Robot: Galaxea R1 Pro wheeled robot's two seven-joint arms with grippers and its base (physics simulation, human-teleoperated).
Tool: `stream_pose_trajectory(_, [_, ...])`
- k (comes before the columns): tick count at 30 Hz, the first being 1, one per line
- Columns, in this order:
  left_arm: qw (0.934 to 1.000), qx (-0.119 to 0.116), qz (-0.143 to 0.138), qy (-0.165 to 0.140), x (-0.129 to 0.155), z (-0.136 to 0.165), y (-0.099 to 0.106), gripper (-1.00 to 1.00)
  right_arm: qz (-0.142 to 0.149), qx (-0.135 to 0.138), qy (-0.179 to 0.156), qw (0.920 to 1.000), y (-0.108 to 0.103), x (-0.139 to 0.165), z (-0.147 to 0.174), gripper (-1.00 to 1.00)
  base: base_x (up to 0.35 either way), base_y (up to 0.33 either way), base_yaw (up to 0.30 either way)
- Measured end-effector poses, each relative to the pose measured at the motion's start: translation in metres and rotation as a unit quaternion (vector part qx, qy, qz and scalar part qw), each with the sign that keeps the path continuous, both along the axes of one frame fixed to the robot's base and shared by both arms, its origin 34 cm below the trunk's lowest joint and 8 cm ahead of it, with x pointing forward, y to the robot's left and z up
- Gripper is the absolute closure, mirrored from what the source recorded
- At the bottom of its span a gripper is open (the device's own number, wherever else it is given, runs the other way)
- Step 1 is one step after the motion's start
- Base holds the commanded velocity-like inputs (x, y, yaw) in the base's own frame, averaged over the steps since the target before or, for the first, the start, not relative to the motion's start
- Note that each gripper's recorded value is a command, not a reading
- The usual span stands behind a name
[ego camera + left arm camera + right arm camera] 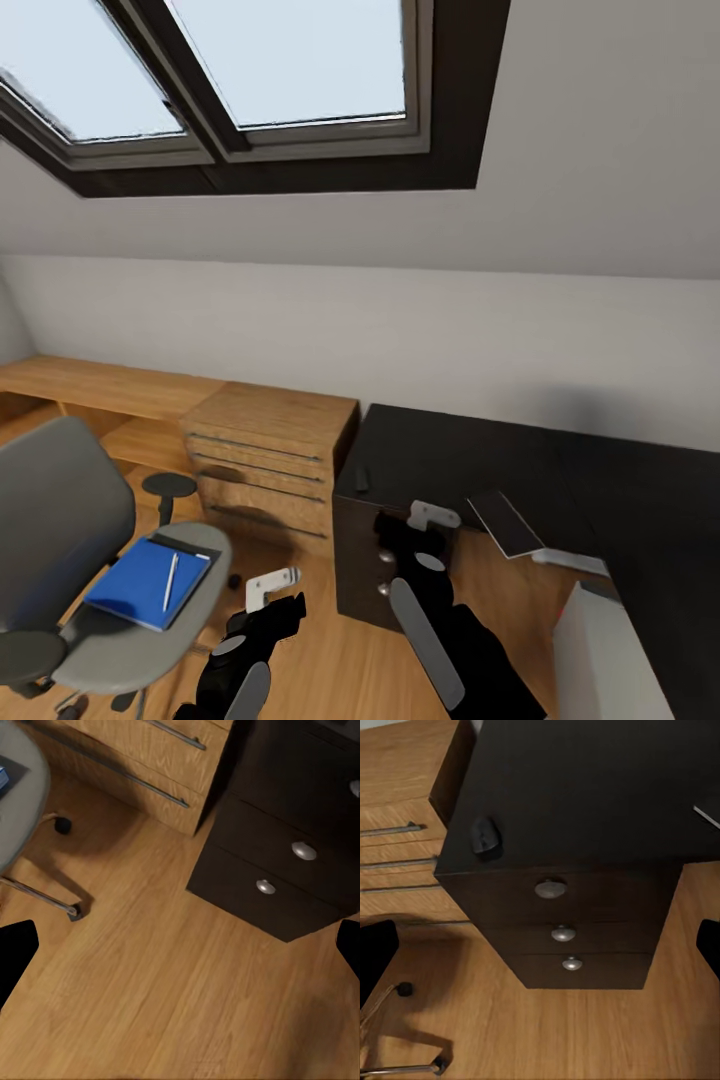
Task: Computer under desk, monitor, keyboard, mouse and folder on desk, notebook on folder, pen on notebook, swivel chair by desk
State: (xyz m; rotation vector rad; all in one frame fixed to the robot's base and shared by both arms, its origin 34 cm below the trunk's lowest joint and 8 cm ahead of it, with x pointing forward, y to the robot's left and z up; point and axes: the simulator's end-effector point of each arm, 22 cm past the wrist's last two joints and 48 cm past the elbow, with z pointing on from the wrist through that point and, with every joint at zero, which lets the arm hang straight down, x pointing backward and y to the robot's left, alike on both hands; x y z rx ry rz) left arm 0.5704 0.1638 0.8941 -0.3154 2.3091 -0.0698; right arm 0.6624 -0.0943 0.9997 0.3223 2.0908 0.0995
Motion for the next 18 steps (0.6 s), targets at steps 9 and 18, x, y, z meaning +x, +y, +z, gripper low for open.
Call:
stream_pose_trajectory(9, [1.0, 0.001, 0.001, 0.0, 0.0001, 0.0, 0.0009, -1.0, -0.004, 0.0, -0.005, 1.0, 0.0, 0.0004, -0.0039, -1.0, 0.314, 0.0, 0.242])
stream_pose_trajectory(18, [1.0, 0.0, 0.001, 0.003, -0.0002, -0.0023, 0.001, -1.0, -0.003, -0.02, -0.011, 0.9997, -0.0029, 0.0022, -0.0049, -1.0, 0.12, 0.0, 0.261])
